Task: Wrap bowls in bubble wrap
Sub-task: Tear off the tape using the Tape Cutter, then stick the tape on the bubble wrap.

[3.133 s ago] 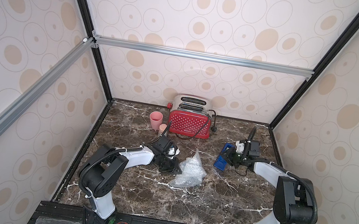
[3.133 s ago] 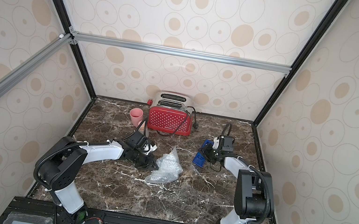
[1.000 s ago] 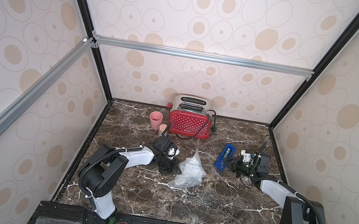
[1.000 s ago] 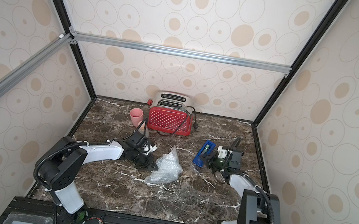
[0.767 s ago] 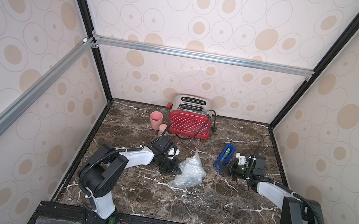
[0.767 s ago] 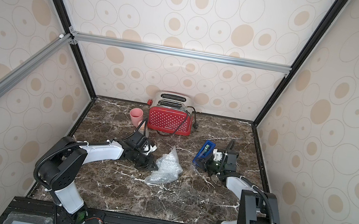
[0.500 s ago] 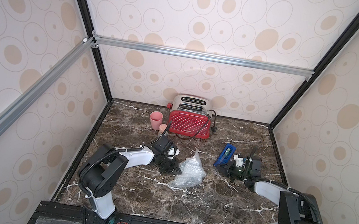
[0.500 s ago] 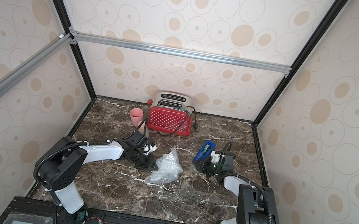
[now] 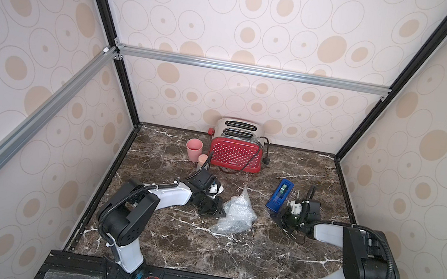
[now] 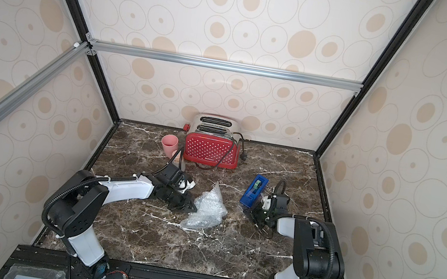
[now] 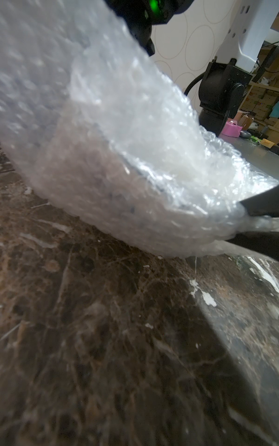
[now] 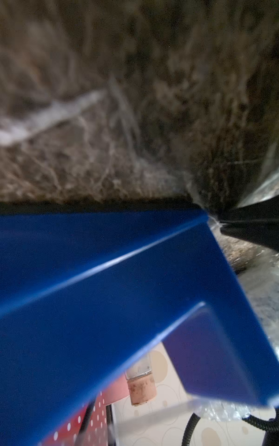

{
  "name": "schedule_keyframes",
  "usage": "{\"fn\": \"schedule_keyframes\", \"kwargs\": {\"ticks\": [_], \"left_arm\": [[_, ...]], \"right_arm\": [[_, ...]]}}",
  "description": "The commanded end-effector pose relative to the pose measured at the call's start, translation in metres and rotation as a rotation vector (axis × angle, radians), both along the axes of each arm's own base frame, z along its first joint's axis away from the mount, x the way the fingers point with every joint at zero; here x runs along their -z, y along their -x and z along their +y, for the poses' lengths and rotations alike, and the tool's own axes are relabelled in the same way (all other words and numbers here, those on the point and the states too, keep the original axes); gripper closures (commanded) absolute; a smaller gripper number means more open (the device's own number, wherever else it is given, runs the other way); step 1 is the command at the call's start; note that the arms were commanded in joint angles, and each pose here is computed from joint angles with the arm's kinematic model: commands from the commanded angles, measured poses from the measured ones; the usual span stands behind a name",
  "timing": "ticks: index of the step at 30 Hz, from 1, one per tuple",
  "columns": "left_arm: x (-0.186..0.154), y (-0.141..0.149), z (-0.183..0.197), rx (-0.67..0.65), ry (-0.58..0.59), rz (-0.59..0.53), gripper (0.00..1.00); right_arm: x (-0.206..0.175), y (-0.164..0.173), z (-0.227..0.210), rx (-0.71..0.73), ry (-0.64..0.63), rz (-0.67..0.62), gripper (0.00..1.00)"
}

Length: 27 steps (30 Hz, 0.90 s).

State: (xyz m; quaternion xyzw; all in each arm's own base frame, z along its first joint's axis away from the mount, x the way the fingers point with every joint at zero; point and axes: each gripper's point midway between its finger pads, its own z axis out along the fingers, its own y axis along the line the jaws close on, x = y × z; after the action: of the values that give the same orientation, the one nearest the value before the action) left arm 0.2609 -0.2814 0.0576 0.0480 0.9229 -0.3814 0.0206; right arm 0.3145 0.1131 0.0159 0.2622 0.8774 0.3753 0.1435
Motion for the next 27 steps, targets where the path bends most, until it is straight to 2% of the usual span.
{"fn": "schedule_keyframes", "kwargs": {"ticks": [1, 6, 10, 14, 20, 27], "left_arm": [[0.000, 0.004, -0.002, 0.028, -0.005, 0.008, 0.88], [0.001, 0.004, -0.002, 0.027, -0.006, 0.010, 0.88], [0.001, 0.004, -0.001, 0.027, -0.007, 0.009, 0.88], [0.001, 0.004, -0.002, 0.028, -0.007, 0.007, 0.88], [0.000, 0.003, -0.002, 0.028, -0.007, 0.006, 0.88], [-0.003, 0.002, -0.002, 0.027, -0.006, 0.001, 0.88]], "right_arm": [[0.019, 0.019, -0.010, 0.017, 0.065, 0.073, 1.00], [-0.032, 0.026, 0.008, -0.101, 0.027, -0.032, 1.00], [-0.094, 0.041, 0.028, -0.197, -0.006, -0.243, 1.00], [-0.138, 0.060, 0.053, -0.289, -0.047, -0.369, 1.00], [-0.158, 0.083, 0.103, -0.426, -0.086, -0.442, 1.00], [-0.146, 0.104, 0.171, -0.599, -0.108, -0.483, 1.00]]}}
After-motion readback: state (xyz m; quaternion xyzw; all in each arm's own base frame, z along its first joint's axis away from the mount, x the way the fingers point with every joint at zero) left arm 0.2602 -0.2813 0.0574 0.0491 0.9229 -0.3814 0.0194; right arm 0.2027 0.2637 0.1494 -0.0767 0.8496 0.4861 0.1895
